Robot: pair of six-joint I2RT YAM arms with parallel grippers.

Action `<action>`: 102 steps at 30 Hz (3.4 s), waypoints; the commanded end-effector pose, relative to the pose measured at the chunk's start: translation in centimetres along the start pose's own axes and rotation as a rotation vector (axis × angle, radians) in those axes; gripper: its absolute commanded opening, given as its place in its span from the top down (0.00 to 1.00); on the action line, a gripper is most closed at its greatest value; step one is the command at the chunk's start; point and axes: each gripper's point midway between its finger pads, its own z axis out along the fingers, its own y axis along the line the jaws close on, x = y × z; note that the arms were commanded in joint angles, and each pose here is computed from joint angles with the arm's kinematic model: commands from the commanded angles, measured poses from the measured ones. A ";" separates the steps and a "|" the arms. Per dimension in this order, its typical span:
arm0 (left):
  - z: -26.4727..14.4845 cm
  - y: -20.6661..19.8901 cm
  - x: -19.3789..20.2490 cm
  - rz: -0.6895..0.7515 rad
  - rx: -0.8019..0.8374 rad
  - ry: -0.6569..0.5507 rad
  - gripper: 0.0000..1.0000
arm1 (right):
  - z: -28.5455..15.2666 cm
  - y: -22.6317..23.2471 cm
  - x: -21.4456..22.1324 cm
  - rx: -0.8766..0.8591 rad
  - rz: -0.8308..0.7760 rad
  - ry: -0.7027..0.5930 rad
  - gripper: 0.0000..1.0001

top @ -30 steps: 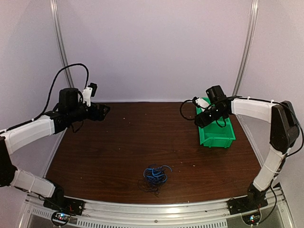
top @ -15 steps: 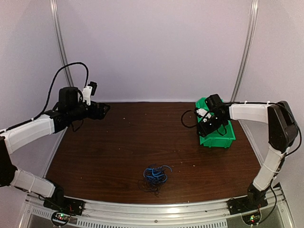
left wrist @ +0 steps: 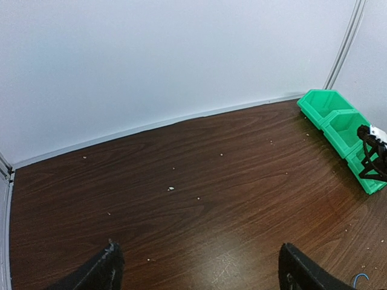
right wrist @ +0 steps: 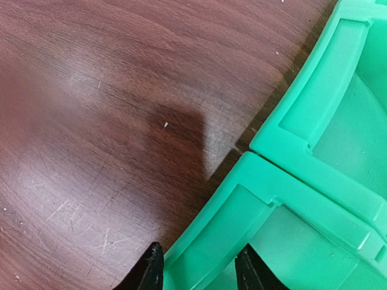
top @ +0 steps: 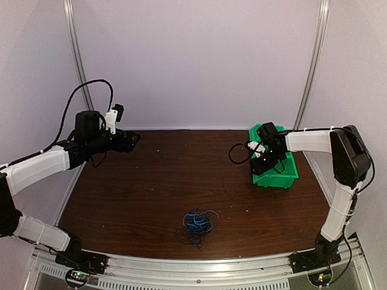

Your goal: Untangle the cables

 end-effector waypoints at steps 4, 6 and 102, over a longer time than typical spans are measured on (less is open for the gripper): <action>-0.3 -0.7 -2.5 0.023 0.026 -0.065 0.10 | -0.5 0.8 0.3 -0.045 -0.039 -0.009 0.62; -0.4 -0.7 -2.5 0.022 0.029 -0.066 0.10 | -0.5 1.1 0.7 -0.061 -0.048 0.000 0.65; -8.3 -22.9 13.5 0.038 0.822 0.258 0.22 | -13.7 21.4 2.0 -0.701 -0.806 -0.375 0.67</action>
